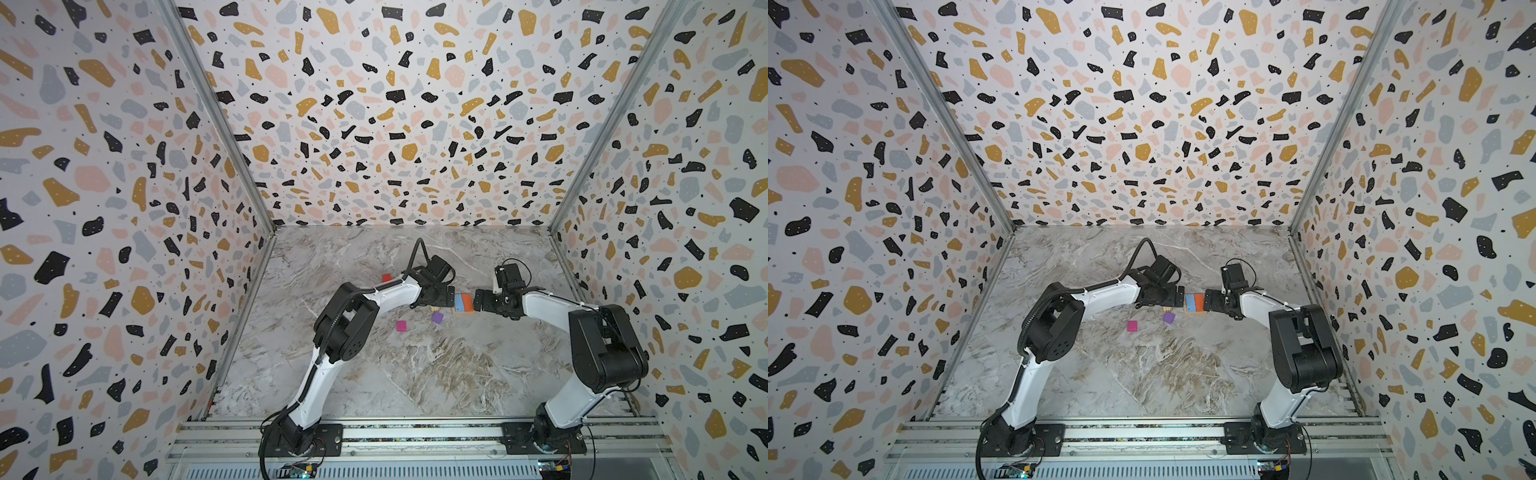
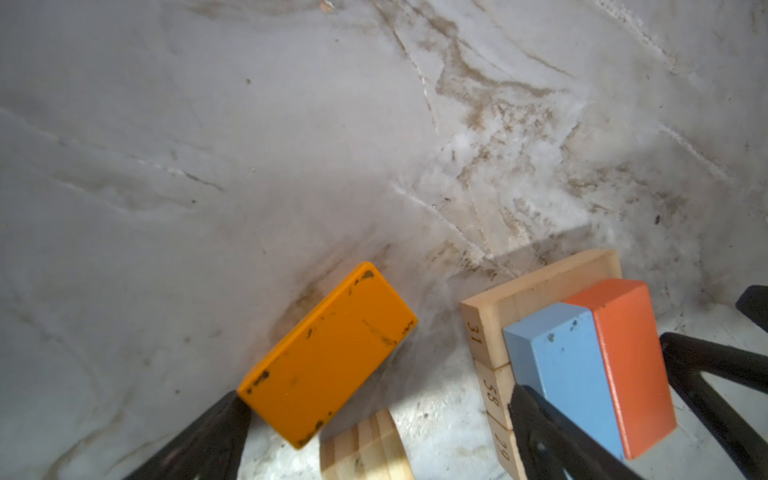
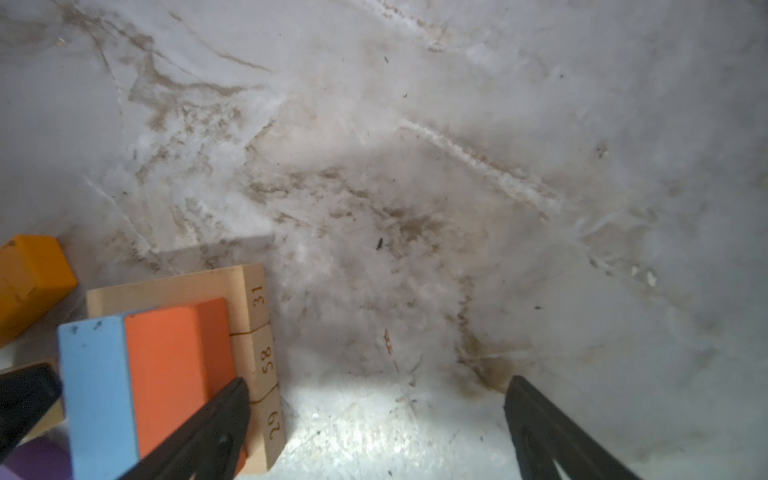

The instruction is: Build the wood block tower

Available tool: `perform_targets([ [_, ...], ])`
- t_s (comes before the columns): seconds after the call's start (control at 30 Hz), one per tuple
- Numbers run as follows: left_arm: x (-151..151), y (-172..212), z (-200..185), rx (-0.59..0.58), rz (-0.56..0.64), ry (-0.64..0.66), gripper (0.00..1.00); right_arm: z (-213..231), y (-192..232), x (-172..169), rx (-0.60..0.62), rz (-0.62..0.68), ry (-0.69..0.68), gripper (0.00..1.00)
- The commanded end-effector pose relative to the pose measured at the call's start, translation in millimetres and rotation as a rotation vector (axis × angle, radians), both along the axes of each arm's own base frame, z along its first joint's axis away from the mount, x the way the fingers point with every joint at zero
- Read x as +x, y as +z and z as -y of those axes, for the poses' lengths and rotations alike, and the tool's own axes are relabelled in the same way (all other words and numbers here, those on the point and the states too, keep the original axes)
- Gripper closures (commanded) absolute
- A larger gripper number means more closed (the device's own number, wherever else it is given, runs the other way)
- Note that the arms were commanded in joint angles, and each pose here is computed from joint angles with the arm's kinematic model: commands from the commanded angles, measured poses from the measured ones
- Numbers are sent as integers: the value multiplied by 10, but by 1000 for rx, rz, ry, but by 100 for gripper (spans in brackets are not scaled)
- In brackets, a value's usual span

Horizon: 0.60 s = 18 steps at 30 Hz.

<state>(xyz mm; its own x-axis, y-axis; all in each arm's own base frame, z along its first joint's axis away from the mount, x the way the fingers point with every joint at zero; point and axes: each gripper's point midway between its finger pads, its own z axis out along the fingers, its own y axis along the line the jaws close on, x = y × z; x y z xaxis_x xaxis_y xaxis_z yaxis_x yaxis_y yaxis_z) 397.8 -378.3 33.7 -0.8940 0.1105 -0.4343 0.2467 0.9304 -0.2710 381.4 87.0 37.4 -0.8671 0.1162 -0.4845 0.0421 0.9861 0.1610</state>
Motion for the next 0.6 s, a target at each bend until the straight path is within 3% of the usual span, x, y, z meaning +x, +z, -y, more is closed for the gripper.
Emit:
perform_targets([
  [0.0, 51, -37, 57, -14, -6, 7, 0, 0, 54, -39, -11, 4, 10, 3],
  [0.57, 50, -52, 86, -23, -7, 7, 0, -8, 81, -79, -10, 15, 16, 3],
])
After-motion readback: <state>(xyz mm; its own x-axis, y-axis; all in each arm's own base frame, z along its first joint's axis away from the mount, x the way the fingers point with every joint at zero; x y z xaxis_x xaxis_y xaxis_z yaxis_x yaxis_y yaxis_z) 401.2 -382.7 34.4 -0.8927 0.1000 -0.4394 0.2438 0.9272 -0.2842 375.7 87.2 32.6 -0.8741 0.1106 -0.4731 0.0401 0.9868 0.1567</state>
